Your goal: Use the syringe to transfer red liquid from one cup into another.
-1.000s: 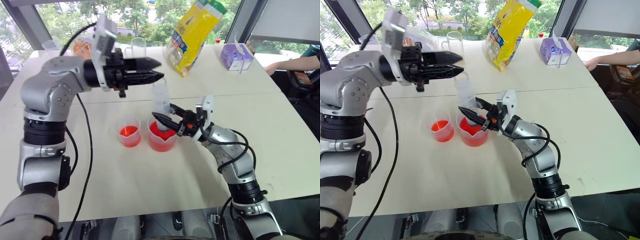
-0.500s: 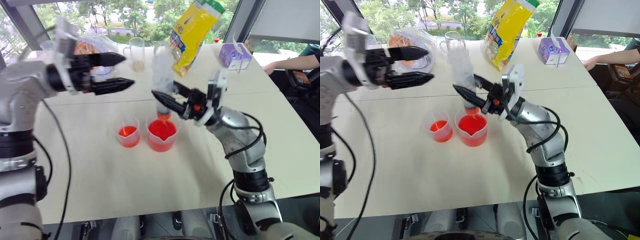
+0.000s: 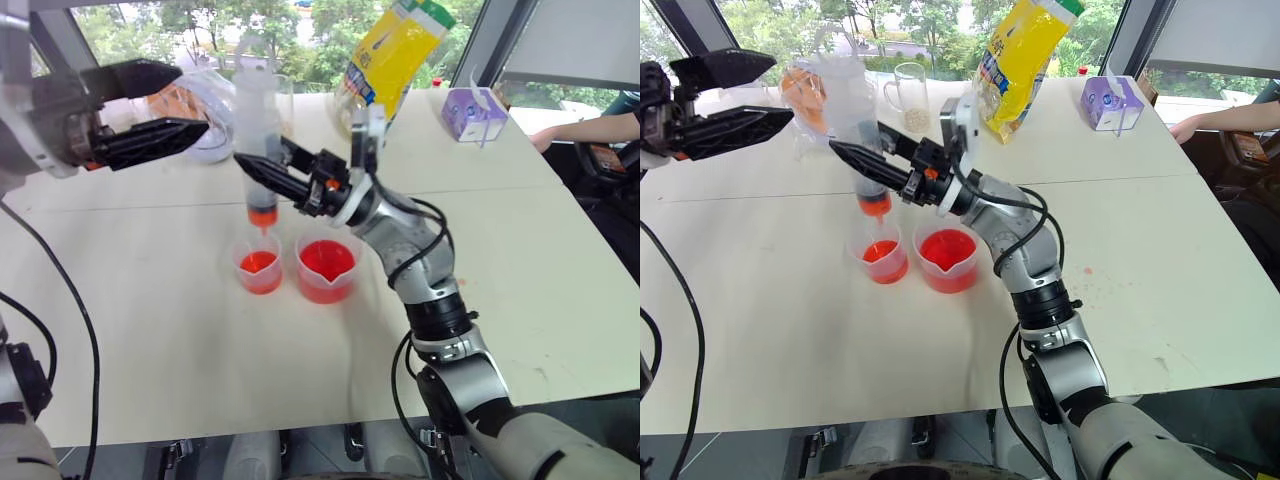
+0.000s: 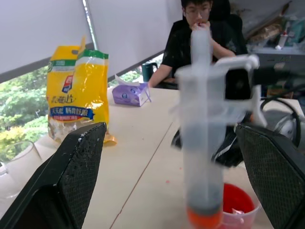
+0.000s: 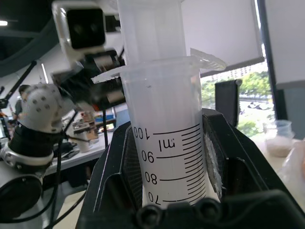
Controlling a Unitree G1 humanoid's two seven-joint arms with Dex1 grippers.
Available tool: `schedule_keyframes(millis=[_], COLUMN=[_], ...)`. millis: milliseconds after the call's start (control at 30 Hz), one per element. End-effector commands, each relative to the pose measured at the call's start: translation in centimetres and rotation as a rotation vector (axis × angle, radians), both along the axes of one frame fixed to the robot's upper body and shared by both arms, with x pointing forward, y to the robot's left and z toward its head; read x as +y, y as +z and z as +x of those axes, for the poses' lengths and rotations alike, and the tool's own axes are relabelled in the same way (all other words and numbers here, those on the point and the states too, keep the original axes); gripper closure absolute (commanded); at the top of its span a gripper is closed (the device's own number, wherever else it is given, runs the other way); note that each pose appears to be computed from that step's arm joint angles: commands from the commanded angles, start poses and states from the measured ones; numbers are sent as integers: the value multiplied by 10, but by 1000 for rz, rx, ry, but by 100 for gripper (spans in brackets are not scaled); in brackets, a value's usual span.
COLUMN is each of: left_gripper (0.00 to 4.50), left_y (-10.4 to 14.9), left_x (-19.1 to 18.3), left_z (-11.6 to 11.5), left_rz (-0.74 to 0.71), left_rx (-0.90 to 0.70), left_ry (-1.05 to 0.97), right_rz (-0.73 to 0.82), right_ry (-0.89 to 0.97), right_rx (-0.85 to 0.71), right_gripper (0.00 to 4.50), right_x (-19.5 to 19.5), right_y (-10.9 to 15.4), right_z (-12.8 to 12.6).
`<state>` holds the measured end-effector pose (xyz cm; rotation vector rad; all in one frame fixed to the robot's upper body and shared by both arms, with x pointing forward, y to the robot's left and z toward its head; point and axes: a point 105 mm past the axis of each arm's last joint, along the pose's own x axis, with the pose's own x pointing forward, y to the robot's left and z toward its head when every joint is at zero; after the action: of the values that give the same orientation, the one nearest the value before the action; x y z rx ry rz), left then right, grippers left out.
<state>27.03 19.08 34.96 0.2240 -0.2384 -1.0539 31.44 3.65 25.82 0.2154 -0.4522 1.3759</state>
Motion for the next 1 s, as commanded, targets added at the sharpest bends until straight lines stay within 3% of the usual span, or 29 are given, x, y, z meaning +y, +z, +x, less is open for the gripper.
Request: schedule_keyframes(millis=[33, 533, 667, 867, 1000], left_gripper=[8, 8, 126, 423, 438], left_y=[5, -17, -17, -14, -18], left_x=[-7, -39, -40, -39, -41], left_z=[-11, 6, 6, 5, 4], left_rz=[9, -23, -28, -35, -22], left_rx=[-36, 31, 31, 21, 25], left_ry=[-6, -82, -86, -85, -86], right_rz=[-19, -64, -66, -73, -75], right_ry=[39, 29, 27, 28, 30], right_rx=[-28, -35, -36, -39, -44], right_gripper=[313, 313, 313, 313, 313], right_x=[8, 10, 10, 11, 11], right_y=[-12, -26, -26, -27, -26], right_z=[-9, -10, -10, -9, -9])
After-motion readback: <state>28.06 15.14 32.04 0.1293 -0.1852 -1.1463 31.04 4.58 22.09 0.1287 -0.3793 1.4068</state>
